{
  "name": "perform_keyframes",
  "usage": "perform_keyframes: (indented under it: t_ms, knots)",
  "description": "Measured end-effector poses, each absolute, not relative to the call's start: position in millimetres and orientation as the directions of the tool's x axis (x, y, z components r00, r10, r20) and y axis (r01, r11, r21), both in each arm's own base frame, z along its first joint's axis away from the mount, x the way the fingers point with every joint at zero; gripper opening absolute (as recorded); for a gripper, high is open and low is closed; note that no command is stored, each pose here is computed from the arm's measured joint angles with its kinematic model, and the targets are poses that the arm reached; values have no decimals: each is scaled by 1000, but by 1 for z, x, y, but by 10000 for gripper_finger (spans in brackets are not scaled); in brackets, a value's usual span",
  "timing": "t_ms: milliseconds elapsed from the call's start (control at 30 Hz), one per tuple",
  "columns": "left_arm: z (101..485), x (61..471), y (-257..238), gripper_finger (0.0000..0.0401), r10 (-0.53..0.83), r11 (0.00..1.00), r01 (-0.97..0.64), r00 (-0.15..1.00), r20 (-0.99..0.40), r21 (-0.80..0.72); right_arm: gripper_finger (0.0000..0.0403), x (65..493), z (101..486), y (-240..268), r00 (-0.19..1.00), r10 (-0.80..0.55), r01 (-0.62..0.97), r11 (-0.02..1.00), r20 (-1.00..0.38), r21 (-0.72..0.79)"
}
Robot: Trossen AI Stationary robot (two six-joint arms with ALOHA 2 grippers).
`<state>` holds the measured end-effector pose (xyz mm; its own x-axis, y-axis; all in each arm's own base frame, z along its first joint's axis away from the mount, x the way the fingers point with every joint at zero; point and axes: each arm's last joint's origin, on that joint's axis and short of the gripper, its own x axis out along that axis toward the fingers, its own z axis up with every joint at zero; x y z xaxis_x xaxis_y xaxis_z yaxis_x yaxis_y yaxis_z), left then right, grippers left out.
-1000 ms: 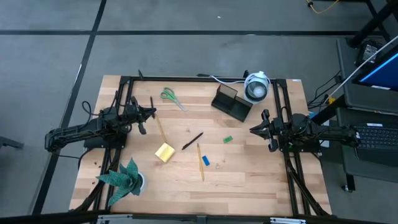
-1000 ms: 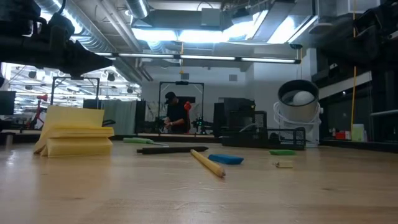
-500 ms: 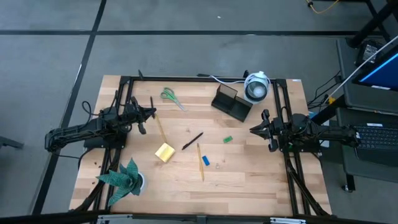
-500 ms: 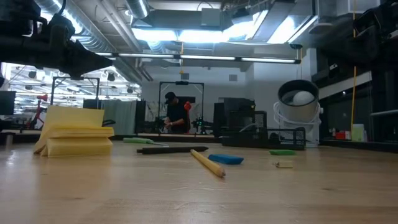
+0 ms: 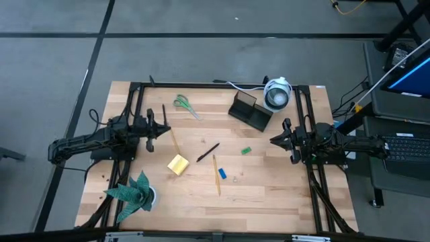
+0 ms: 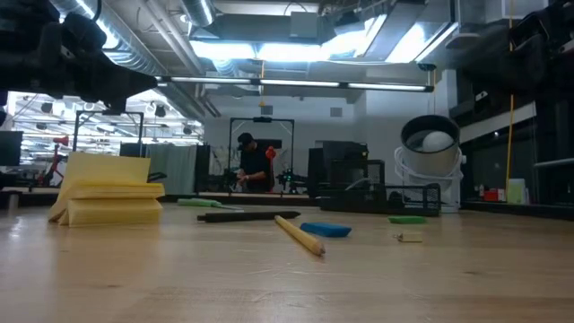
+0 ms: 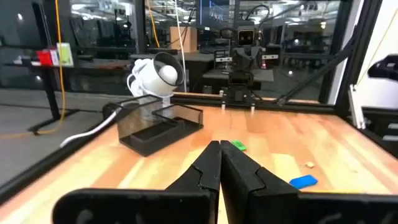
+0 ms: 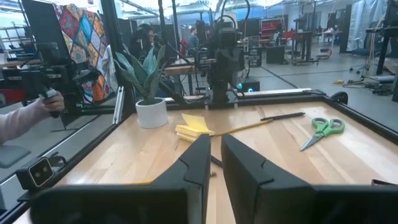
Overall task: Pick and place office supplies into organizer
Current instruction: Put the green eraser into the metal mesh desk organizer
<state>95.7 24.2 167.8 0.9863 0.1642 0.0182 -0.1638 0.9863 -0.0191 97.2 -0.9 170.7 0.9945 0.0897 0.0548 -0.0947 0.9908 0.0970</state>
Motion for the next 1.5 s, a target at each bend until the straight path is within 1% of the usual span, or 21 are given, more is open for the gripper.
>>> perform_keyframes:
  t_ms: [133,333,467,533,667,800,933,1033,1100,1233,1367,1500]
  knots:
    - [168,96,25,3,192,981,-192,981,16,-4,46,97,170,-1,995,90,-95,987,44,128]
    - [167,95,25,1,199,980,-198,980,16,-27,46,97,170,-1,995,90,-93,991,44,94]
    - [167,95,25,3,200,980,-200,980,15,-12,42,97,170,-1,995,90,-94,990,44,104]
    - [167,95,25,2,208,978,-208,978,16,4,32,96,175,-1,995,90,-94,989,38,115]
    - [167,95,26,1,238,971,-239,971,16,14,7,90,193,-1,995,90,-94,992,48,81]
    - [168,95,28,2,283,959,-283,959,23,29,12,87,200,0,996,90,-91,993,25,68]
    - [170,95,28,1,289,957,-288,957,41,-12,9,86,203,0,996,87,-88,996,36,12]
    - [173,94,28,1,289,957,-288,956,51,-13,5,86,205,-2,998,42,-40,999,52,-35]
    - [175,94,28,2,290,957,-289,956,50,-25,6,87,205,-3,999,13,-11,999,44,-34]
    - [173,97,29,2,291,954,-289,957,11,-80,4,94,204,-3,1000,8,-8,999,16,-35]
    - [171,102,30,1,292,953,-293,956,-23,-82,4,105,205,-6,1000,-15,16,997,9,-70]
    - [172,107,31,1,289,955,-290,957,-22,-56,4,117,201,-12,998,-53,51,996,-34,-71]
